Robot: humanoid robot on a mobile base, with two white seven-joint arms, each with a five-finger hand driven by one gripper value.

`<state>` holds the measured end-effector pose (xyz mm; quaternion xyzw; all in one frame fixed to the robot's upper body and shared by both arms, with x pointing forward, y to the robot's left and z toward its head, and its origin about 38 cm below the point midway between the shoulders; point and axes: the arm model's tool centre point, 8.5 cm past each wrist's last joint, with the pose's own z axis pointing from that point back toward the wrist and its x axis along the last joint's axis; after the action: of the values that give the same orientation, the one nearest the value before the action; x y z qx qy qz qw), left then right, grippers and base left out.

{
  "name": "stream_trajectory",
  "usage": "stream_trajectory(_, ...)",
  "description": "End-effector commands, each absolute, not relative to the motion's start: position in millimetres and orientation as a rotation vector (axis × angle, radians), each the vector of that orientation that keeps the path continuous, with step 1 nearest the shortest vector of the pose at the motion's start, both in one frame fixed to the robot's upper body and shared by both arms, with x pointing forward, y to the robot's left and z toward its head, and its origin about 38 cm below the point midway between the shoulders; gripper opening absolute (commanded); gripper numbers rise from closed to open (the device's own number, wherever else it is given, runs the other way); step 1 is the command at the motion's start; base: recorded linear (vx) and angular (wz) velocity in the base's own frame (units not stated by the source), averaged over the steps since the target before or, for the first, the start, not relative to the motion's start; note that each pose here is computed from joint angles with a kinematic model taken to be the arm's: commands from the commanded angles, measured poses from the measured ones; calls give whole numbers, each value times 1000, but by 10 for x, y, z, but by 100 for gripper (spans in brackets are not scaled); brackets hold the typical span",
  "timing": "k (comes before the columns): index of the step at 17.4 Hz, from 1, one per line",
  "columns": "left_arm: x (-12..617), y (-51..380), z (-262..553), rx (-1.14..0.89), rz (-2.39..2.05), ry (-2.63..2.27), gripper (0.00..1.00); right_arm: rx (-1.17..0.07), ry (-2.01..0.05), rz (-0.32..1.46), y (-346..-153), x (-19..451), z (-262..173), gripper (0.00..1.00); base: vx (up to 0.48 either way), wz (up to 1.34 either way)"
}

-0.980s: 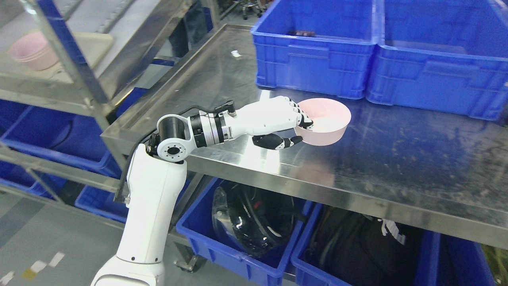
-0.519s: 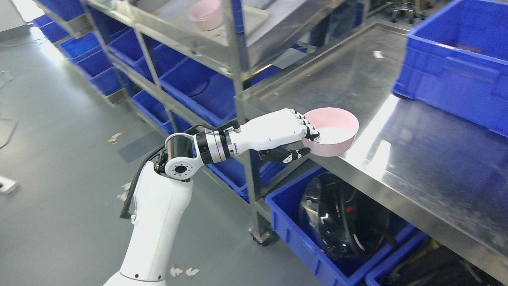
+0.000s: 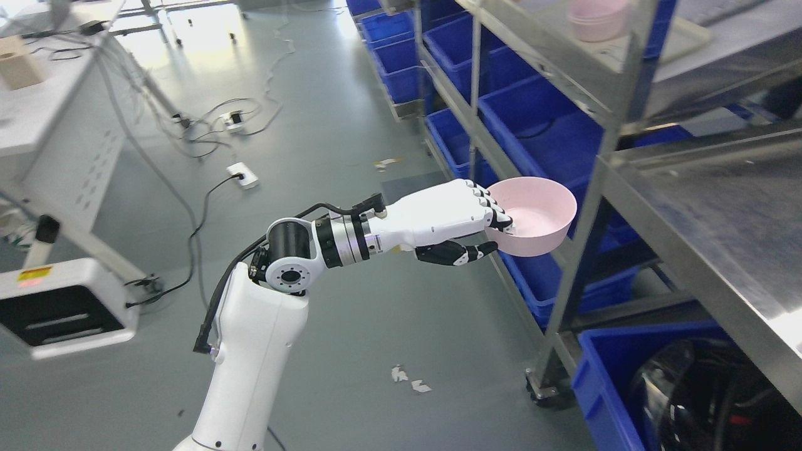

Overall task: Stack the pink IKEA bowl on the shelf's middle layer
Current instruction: 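Hold the pink bowl in the left hand while turning toward the shelf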

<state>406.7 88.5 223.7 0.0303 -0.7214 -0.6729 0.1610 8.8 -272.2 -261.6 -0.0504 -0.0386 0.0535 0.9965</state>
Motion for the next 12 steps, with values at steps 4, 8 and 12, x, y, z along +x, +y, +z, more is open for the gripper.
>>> stream_trajectory(4, 4018, 894, 2228, 93, -1943, -2057, 0, -119, -91, 108, -2832, 130, -2607, 100, 10, 960)
stream_trajectory(8, 4009, 892, 2248, 98, -1945, -2063, 0, -119, -91, 108, -2832, 130, -2607, 100, 77, 462)
stream_trajectory(12, 4003, 886, 2255, 99, -1947, -2066, 0, -118, -90, 108, -2832, 120, -2607, 100, 107, 296)
